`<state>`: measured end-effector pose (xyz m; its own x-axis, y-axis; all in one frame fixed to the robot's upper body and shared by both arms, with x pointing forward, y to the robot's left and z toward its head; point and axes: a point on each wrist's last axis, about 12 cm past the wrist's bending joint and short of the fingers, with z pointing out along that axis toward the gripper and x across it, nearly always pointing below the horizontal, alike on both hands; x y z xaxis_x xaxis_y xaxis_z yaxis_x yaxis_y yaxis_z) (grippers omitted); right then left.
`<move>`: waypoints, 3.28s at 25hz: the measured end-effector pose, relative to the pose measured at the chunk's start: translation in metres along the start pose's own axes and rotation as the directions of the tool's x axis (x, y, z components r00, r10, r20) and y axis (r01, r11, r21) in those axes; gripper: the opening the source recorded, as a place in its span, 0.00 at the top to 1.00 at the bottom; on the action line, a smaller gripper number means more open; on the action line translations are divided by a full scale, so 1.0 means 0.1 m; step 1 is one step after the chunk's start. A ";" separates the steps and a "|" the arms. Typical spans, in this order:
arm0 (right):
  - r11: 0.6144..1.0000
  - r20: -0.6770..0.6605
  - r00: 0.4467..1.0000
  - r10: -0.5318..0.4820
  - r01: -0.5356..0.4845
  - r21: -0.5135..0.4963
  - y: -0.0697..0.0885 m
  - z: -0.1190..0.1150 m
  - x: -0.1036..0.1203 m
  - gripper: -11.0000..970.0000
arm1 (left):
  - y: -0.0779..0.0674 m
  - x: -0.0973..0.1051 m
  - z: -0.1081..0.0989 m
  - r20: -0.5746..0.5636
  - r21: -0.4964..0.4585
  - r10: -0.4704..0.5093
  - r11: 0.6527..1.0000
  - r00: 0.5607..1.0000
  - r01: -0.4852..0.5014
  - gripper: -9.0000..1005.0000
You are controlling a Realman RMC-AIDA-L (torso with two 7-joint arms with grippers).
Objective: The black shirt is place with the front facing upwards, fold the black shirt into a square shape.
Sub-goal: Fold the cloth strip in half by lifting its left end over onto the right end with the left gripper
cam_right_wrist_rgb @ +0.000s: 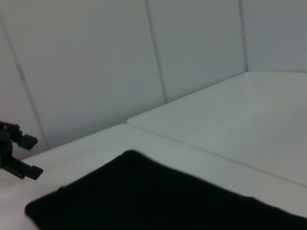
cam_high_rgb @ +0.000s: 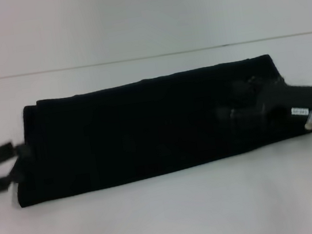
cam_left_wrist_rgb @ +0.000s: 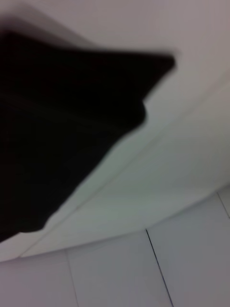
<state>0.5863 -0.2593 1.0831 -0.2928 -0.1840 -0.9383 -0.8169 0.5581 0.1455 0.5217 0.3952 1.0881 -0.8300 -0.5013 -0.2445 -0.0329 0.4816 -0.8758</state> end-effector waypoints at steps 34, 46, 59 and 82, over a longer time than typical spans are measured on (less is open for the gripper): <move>0.998 -0.008 0.998 -0.070 0.070 -0.002 0.19 0.10 0.26 0.02 | 0.38 0.29 0.14 0.059 -0.116 -0.329 0.935 0.942 0.334 0.14; 0.998 -0.008 0.998 -0.057 0.057 -0.010 0.21 0.11 0.28 0.02 | 0.26 0.11 0.30 0.072 -0.121 -0.282 0.950 0.957 0.289 0.16; 0.998 -0.005 0.998 -0.056 0.056 -0.009 0.21 0.11 0.28 0.03 | 0.23 0.07 0.40 0.039 -0.183 -0.235 0.954 0.971 0.238 0.45; 0.999 0.037 0.999 -0.025 0.024 0.047 0.13 -0.01 0.27 0.05 | 0.25 -0.12 0.23 0.141 -0.216 -0.160 0.958 0.977 0.188 0.98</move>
<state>0.5671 -0.2581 1.0601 -0.2530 -0.1677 -0.9528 -0.7995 0.5909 0.1083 0.5439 0.3968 1.0599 -0.7268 -0.6686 -0.1573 -0.3082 0.5221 -0.7953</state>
